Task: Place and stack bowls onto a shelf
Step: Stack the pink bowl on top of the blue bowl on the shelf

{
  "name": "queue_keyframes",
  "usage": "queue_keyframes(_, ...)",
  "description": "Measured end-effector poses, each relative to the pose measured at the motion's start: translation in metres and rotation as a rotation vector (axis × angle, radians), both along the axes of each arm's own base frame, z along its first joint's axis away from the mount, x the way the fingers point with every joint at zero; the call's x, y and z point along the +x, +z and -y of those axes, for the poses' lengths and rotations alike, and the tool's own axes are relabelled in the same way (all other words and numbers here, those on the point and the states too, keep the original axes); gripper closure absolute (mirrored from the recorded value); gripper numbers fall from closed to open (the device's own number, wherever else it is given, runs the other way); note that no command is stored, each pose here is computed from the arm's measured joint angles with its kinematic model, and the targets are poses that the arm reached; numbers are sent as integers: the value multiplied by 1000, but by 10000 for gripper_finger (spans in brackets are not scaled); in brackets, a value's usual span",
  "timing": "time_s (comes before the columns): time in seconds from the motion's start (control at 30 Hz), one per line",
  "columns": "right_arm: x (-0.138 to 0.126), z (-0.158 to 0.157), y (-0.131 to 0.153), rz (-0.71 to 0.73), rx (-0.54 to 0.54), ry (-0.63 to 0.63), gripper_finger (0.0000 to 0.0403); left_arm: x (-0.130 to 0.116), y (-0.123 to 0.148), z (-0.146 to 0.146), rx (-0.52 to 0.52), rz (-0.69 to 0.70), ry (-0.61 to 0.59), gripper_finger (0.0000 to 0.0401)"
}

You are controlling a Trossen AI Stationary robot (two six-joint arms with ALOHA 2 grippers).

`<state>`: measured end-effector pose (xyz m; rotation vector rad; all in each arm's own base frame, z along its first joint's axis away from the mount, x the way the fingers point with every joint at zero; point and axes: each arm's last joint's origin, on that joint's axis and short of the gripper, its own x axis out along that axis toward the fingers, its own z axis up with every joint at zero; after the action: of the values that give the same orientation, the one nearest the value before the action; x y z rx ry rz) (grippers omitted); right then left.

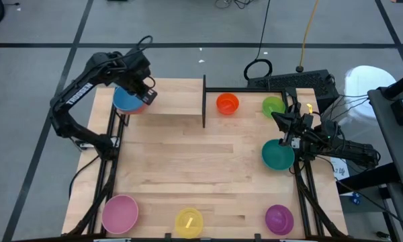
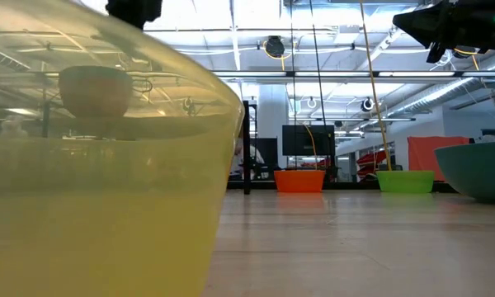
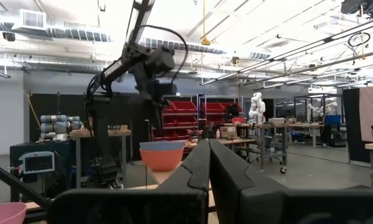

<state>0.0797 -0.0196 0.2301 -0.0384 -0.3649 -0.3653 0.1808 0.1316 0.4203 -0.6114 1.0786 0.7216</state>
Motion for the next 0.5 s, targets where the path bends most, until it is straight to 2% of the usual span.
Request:
queue_keyframes(0.1,0,0,0,0,0,0,403,0,14,17,3,72,-58,323)
queue_keyframes(0.23,0,0,0,0,0,0,403,-2,24,47,-41,151,-161,323)
queue_keyframes(0.37,0,0,0,-1,-1,0,403,-1,29,80,-80,189,-244,323)
queue_keyframes(0.5,0,0,0,-1,-1,3,403,0,31,112,-111,201,-376,323)
